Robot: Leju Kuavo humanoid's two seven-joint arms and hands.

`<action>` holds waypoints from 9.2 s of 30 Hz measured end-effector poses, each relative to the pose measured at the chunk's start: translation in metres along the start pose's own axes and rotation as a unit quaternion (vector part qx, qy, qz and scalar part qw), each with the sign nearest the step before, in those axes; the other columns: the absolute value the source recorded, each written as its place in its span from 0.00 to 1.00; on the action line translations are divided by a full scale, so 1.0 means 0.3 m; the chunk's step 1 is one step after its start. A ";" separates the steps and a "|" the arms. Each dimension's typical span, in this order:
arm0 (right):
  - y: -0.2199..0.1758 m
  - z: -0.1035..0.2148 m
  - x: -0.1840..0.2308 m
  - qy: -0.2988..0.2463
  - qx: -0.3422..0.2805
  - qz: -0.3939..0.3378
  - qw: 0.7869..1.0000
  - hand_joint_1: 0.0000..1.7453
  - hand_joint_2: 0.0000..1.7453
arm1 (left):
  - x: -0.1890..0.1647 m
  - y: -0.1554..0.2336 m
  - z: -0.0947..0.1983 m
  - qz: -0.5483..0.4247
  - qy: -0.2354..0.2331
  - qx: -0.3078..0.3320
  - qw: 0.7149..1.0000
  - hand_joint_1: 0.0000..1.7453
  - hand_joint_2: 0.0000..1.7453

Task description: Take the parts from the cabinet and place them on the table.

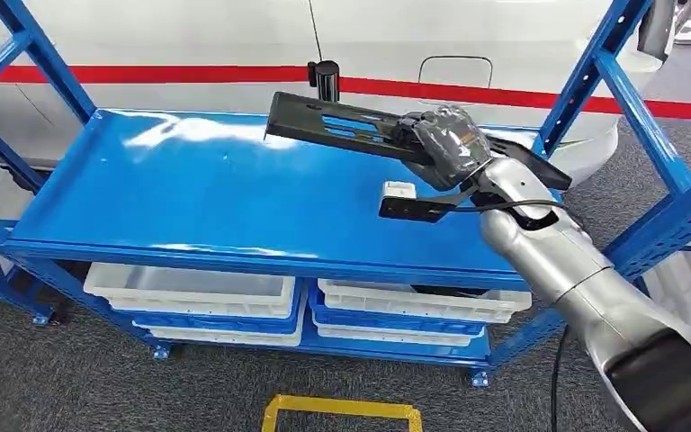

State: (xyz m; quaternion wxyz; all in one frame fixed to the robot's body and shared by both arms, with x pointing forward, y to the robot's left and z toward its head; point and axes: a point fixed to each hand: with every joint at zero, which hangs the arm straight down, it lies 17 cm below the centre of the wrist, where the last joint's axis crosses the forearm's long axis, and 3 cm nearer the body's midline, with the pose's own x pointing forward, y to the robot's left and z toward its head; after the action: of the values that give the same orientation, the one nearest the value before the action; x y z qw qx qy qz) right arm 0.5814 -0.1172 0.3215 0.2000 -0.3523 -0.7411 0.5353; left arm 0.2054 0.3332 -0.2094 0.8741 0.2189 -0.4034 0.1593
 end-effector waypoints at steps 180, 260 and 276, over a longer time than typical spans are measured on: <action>-0.157 0.187 -0.121 0.051 -0.048 0.035 0.997 1.00 1.00 | -0.076 -0.101 0.030 -0.015 0.073 -0.064 0.995 0.00 1.00; 0.037 0.145 0.162 0.002 -0.019 0.042 0.999 1.00 1.00 | -0.377 -0.176 0.219 -0.110 0.313 -0.199 0.922 0.00 1.00; 0.026 0.117 0.222 -0.002 -0.031 0.031 0.999 1.00 1.00 | -0.368 -0.180 0.211 -0.123 0.312 -0.196 0.921 0.00 1.00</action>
State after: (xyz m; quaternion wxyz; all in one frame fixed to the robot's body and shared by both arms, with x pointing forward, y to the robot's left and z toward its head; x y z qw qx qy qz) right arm 0.5155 -0.0896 0.2966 0.1709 -0.3795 -0.7465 0.5191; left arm 0.1210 0.2436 -0.2719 0.9938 0.0298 -0.1032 0.0288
